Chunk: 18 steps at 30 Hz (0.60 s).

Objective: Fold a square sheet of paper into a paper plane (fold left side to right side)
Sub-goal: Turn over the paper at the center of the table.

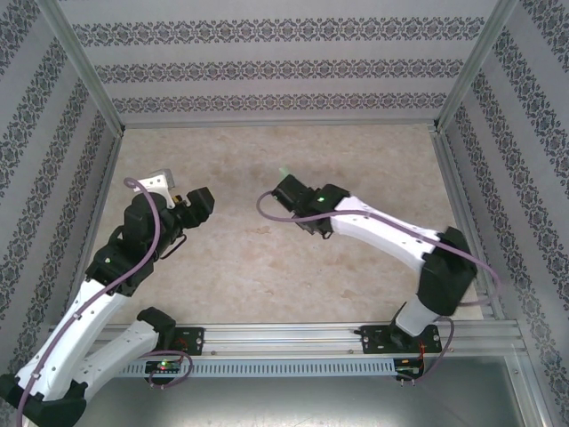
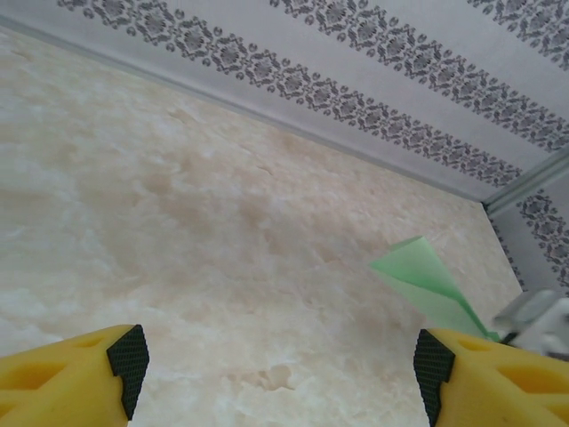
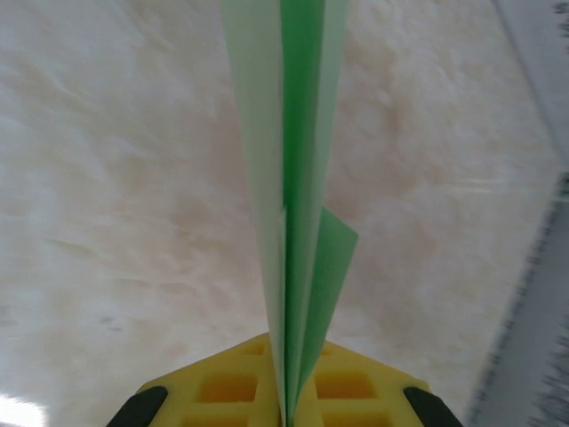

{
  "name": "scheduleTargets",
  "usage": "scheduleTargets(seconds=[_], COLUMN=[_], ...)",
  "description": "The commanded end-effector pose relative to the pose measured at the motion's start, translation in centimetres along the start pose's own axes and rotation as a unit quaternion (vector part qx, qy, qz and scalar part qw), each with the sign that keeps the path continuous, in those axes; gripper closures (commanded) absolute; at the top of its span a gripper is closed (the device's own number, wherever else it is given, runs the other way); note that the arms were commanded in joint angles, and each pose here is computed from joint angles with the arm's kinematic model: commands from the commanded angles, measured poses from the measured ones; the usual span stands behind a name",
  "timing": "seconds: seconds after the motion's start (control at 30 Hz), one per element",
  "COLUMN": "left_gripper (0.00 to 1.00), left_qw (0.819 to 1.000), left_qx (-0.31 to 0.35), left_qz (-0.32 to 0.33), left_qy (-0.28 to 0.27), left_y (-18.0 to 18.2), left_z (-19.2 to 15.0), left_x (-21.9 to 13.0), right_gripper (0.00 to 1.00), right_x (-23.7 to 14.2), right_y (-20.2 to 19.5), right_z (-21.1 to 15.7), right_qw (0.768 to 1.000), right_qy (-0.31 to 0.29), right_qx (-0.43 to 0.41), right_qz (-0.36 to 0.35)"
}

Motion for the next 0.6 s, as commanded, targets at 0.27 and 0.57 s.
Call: scheduleTargets(seconds=[0.27, 0.57], left_gripper=[0.17, 0.16], left_qw=[0.999, 0.998], left_qx=[0.009, -0.009], left_qz=[0.041, 0.044], left_qy=[0.003, 0.044], left_y=[1.1, 1.0], left_z=[-0.2, -1.5], left_x=[0.6, 2.3], right_gripper=[0.88, 0.39], right_x=[5.2, 3.4], right_y=[5.2, 11.1], right_z=[-1.4, -3.2], right_qw=[0.965, 0.976], right_qy=[0.129, 0.122], right_qx=[-0.179, -0.164], right_qz=[-0.139, 0.071])
Point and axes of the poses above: each hand's point on the last joint's axis, 136 mm out from that joint toward the fingers, its own x axis out along the fingers, its own y axis along the line the jaws close on, z = x × y, the point moved 5 cm from there along -x, back along the fingers, and after that the axes turned 4 degrees about -x, right-handed, at the moved point
